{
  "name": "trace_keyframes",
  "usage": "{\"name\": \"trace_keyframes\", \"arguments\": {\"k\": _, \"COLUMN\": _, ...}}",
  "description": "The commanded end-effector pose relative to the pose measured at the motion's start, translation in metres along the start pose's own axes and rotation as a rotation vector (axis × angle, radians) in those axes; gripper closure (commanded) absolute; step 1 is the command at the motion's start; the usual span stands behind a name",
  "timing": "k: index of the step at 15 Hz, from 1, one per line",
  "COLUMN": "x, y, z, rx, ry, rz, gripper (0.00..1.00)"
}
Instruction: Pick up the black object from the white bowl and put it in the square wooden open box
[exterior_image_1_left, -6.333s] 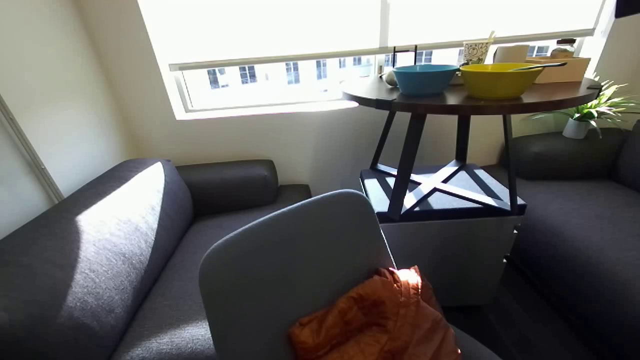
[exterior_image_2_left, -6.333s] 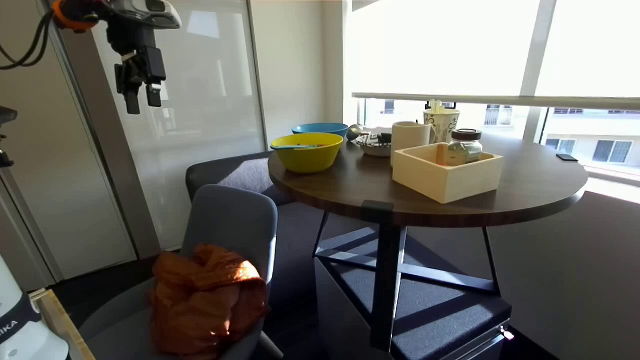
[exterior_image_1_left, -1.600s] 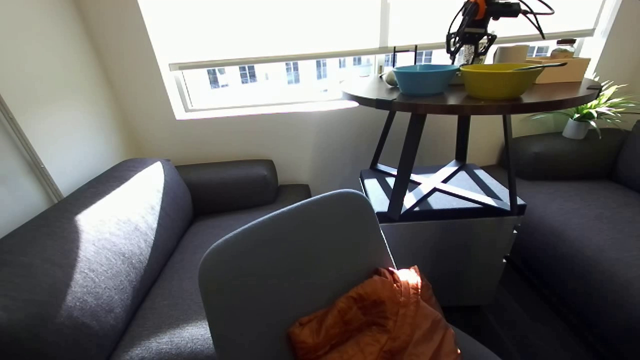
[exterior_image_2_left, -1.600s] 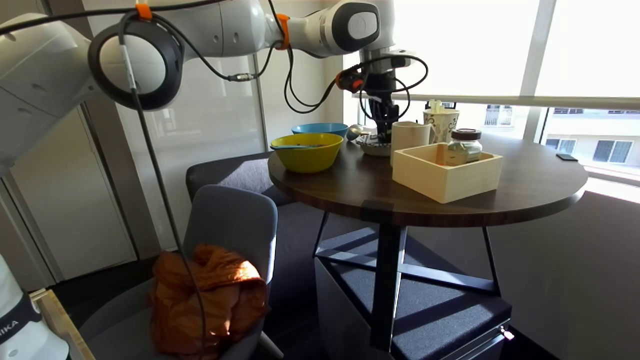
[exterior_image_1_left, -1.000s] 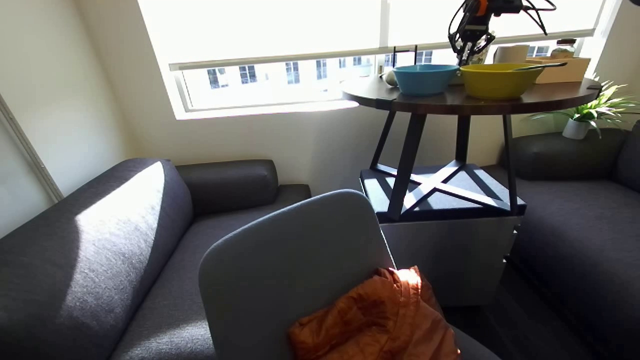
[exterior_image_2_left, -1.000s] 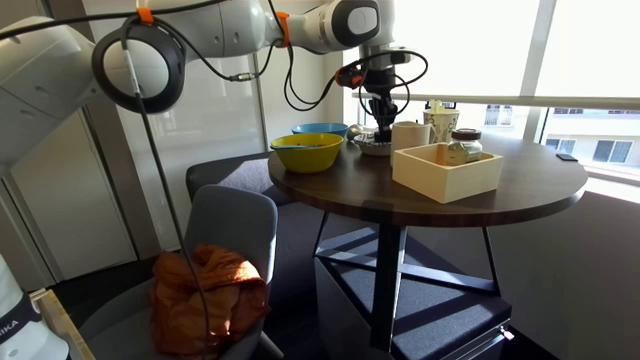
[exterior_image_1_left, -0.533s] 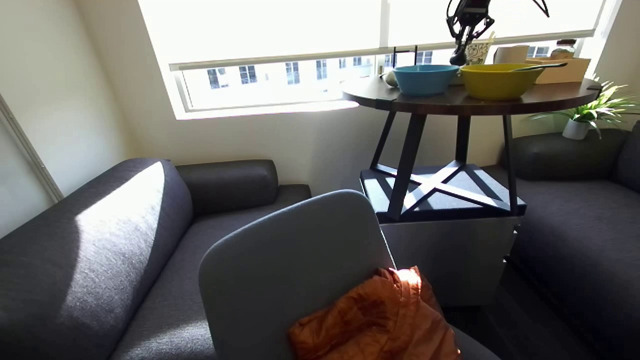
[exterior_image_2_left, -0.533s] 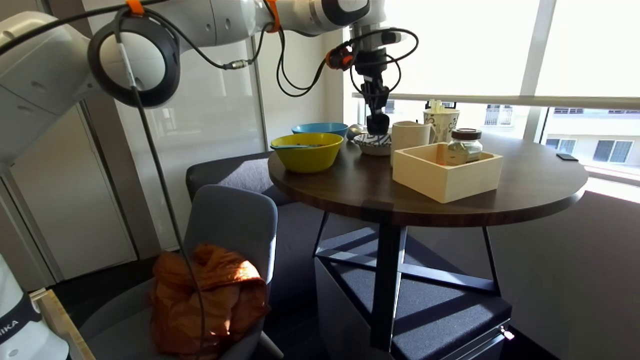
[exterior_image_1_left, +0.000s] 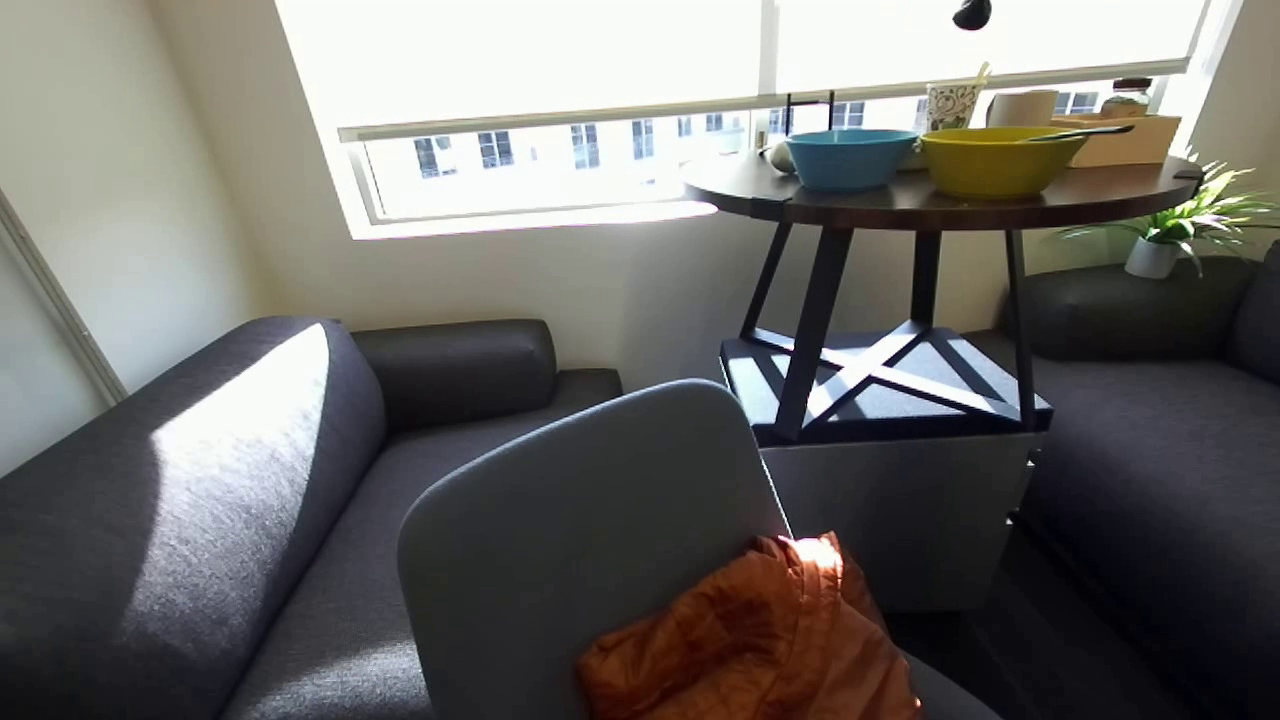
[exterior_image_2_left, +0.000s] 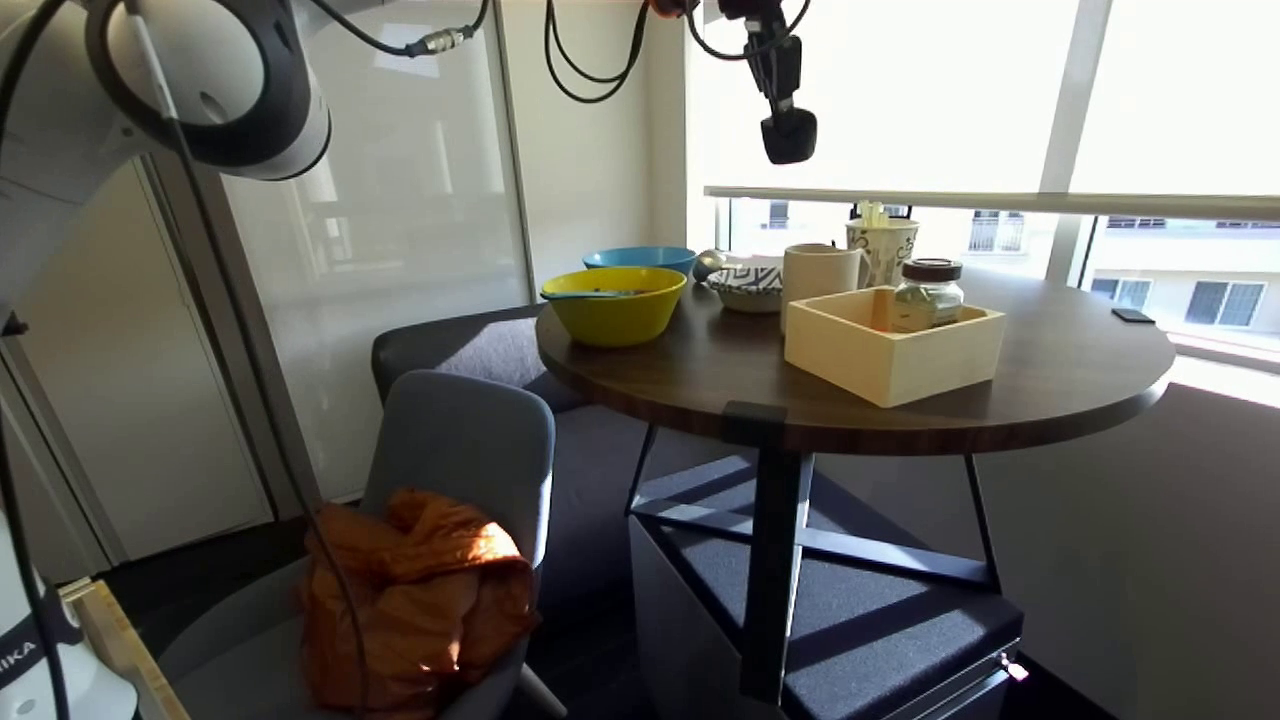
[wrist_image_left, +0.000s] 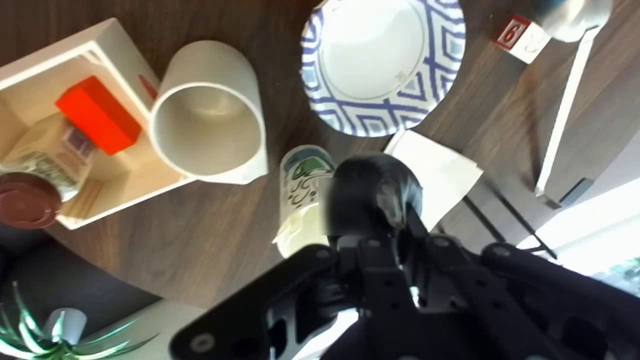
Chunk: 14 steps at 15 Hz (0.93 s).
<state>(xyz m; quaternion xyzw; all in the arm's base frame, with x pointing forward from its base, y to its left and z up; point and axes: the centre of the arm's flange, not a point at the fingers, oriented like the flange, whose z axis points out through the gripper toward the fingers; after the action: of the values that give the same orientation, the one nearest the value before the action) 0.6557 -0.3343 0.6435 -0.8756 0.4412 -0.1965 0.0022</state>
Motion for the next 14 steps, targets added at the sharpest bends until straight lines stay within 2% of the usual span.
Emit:
{"name": "trace_keyframes", "arguments": {"k": 1, "x": 0.034, "y": 0.066, "z": -0.030, "rx": -0.005, "ry": -0.051, "rz": 0.147, "gripper": 0.97}}
{"name": "trace_keyframes", "arguments": {"k": 3, "x": 0.054, "y": 0.112, "z": -0.018, "rx": 0.011, "ry": -0.101, "rz": 0.238, "gripper": 0.97}}
{"name": "trace_keyframes", "arguments": {"k": 6, "x": 0.066, "y": 0.176, "z": 0.029, "rx": 0.064, "ry": -0.190, "rz": 0.332, "gripper": 0.97}}
{"name": "trace_keyframes", "arguments": {"k": 7, "x": 0.047, "y": 0.163, "z": 0.008, "rx": 0.010, "ry": -0.130, "rz": 0.277, "gripper": 0.88}}
{"name": "trace_keyframes", "arguments": {"k": 8, "x": 0.051, "y": 0.183, "z": 0.022, "rx": 0.023, "ry": -0.157, "rz": 0.305, "gripper": 0.88}}
{"name": "trace_keyframes", "arguments": {"k": 9, "x": 0.053, "y": 0.194, "z": 0.033, "rx": 0.031, "ry": -0.172, "rz": 0.323, "gripper": 0.97}}
{"name": "trace_keyframes", "arguments": {"k": 14, "x": 0.041, "y": 0.156, "z": 0.034, "rx": -0.026, "ry": -0.141, "rz": 0.230, "gripper": 0.97}}
